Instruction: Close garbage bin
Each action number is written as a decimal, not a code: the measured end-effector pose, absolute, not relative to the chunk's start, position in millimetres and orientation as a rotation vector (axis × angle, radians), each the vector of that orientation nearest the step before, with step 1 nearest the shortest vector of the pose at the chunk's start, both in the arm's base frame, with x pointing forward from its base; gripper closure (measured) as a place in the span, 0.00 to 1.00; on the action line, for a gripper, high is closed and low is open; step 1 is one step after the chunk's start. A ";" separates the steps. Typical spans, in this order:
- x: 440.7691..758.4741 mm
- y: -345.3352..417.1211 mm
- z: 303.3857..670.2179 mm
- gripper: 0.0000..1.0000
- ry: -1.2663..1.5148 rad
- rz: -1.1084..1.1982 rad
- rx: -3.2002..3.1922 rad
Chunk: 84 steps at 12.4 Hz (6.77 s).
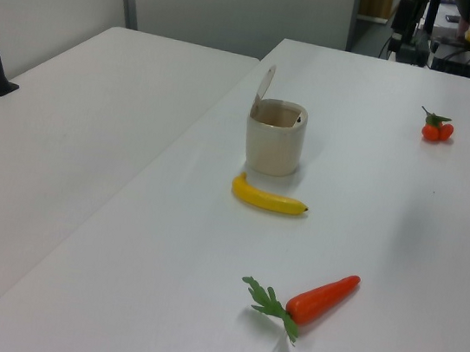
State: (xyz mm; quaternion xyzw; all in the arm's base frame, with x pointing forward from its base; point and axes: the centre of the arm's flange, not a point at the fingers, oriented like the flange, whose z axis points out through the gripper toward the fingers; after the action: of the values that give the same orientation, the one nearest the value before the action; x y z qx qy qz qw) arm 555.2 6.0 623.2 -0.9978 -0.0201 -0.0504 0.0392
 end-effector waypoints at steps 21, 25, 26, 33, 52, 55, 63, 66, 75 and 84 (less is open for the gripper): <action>559.4 6.1 625.0 0.39 -0.091 -0.202 -3.058; 559.5 6.1 625.0 0.63 -0.104 -0.203 -3.058; 559.5 6.1 625.0 0.81 -0.117 -0.204 -3.058; 561.2 6.4 625.3 0.98 -0.139 -0.221 -3.053; 652.1 5.2 601.1 0.99 0.010 -0.982 -2.847; 669.5 8.9 579.7 0.99 0.036 -1.069 -2.817; 705.0 34.8 509.1 0.99 0.017 -1.223 -2.792; 707.2 38.5 503.2 0.99 0.011 -1.226 -2.790; 706.8 45.2 494.3 0.99 -0.001 -1.203 -2.798; 693.9 43.6 484.7 0.99 -0.040 -0.846 -2.900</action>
State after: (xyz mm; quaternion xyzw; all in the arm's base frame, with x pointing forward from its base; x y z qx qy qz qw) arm 693.9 43.6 484.7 -0.9582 -0.0132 -0.2794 0.0601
